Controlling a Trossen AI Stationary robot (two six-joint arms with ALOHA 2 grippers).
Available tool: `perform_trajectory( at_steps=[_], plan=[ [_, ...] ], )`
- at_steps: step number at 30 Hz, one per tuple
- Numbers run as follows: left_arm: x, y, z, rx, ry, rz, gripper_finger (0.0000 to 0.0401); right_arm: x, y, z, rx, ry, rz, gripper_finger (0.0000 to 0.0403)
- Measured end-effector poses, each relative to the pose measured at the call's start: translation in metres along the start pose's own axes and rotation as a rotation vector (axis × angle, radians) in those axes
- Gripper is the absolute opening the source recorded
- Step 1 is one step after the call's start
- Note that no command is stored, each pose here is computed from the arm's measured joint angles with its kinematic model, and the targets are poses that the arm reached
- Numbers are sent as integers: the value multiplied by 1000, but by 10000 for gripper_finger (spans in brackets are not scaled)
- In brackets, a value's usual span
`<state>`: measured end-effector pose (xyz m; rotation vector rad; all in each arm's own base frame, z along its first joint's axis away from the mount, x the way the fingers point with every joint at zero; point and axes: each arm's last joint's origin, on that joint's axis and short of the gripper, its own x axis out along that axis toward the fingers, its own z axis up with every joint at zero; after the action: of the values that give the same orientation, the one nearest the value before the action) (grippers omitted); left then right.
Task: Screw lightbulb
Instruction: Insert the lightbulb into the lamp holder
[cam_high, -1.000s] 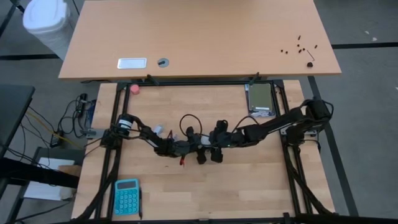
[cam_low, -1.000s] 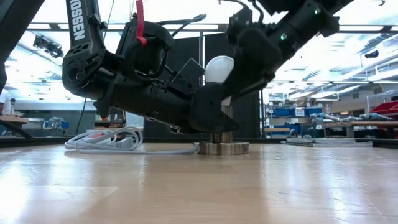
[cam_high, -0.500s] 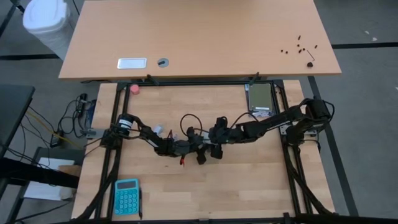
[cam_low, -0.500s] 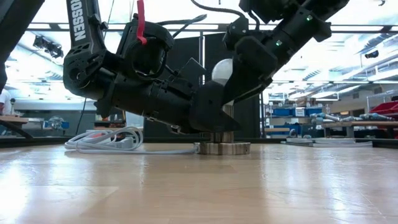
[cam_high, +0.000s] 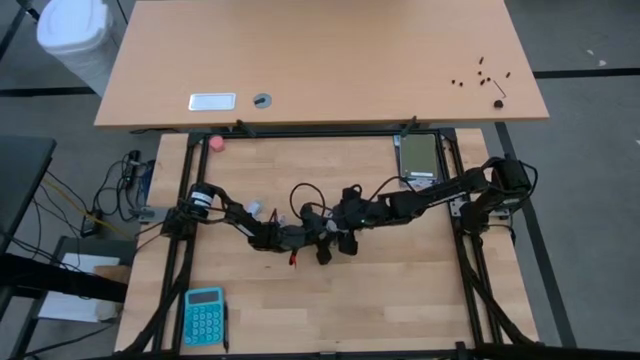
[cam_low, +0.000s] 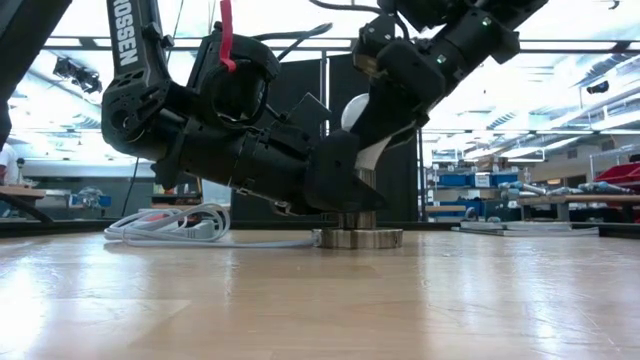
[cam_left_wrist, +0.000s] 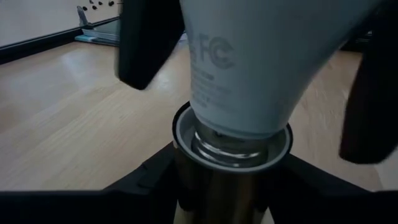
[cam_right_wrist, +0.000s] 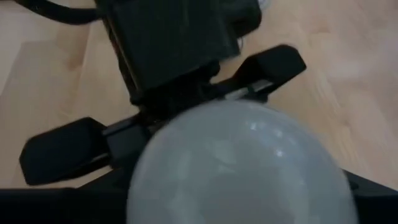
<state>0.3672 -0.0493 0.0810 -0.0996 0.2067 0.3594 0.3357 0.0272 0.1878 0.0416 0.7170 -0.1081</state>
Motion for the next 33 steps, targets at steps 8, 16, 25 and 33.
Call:
perform_trajectory(
  at_steps=[8, 16, 25, 33],
  plan=[
    [0, 0, 0, -1, 0, -1, 205, 1, -2, 4, -8, -18, 22, 284],
    [0, 0, 0, -1, 0, -1, 206, 1, -2, 7, -4, -41, 38, 284],
    [0, 0, 0, -1, 0, -1, 206, 0, -2, 8, -2, -53, 43, 302],
    [0, 0, 0, 1, 3, -1, 206, -15, -3, 14, -1, -73, 47, 320]
  ],
)
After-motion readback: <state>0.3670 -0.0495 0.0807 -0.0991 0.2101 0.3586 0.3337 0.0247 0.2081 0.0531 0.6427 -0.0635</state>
